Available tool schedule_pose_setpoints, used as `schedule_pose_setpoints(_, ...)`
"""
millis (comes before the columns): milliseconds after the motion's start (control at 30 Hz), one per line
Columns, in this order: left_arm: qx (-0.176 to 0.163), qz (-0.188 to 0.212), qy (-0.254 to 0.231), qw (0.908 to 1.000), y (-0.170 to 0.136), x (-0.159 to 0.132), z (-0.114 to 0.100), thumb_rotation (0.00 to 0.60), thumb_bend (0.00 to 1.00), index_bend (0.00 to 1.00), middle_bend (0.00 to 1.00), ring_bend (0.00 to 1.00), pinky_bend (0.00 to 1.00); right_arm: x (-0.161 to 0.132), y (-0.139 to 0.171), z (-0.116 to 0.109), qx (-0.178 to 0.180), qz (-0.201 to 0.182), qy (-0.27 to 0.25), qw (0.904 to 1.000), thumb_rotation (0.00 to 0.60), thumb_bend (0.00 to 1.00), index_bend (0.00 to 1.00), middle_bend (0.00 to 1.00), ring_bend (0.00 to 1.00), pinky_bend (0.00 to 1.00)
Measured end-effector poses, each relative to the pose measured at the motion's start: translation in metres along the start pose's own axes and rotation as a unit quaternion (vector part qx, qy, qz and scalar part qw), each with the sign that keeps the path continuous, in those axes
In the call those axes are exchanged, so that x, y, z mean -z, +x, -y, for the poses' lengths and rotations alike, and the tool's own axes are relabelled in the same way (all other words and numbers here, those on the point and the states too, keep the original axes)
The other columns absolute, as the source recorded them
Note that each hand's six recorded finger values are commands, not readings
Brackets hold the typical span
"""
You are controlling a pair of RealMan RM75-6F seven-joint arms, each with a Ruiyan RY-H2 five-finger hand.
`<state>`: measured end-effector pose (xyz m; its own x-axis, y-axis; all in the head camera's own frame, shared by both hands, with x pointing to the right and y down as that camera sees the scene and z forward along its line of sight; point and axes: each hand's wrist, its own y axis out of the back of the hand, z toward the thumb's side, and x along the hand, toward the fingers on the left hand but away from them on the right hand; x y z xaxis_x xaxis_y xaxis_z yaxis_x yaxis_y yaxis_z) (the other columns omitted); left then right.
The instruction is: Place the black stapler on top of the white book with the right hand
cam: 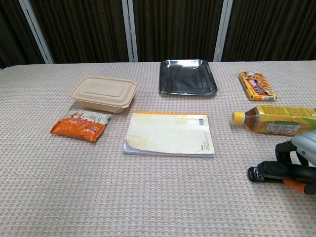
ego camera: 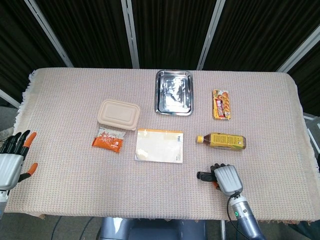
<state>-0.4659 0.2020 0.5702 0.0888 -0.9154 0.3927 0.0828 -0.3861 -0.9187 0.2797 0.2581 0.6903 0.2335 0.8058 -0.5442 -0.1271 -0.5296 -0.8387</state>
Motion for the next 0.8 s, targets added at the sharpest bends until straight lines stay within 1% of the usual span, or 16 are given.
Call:
schedule_pose_setpoints(200, -0.003, 0.0, -0.002, 1.0, -0.001, 0.0, -0.002, 0.6, 0.31, 0.0, 0.0, 0.0, 0.1, -0.004, 0.004, -0.008, 0.012, -0.003, 0.005, 0.9999, 0.6, 0.43, 0.69, 0.52, 0.58, 0.73)
schedule_pose_setpoints(400, -0.004, 0.002, -0.003, 1.0, -0.002, -0.001, -0.002, 0.6, 0.31, 0.0, 0.0, 0.0, 0.1, -0.015, 0.01, -0.026, 0.027, -0.012, 0.01, 0.9995, 0.6, 0.43, 0.69, 0.52, 0.58, 0.73)
schedule_pose_setpoints(567, -0.001, 0.005, -0.001, 1.0, -0.002, -0.002, -0.001, 0.6, 0.31, 0.0, 0.0, 0.0, 0.1, -0.033, 0.008, -0.044, 0.036, -0.026, 0.009, 0.999, 0.6, 0.43, 0.69, 0.52, 0.58, 0.73)
schedule_pose_setpoints(800, 0.005, 0.0, -0.002, 1.0, 0.001, 0.0, 0.002, 0.6, 0.31, 0.0, 0.0, 0.0, 0.1, -0.063, -0.01, -0.057, 0.035, -0.055, 0.018, 0.9977, 0.6, 0.43, 0.69, 0.52, 0.58, 0.73)
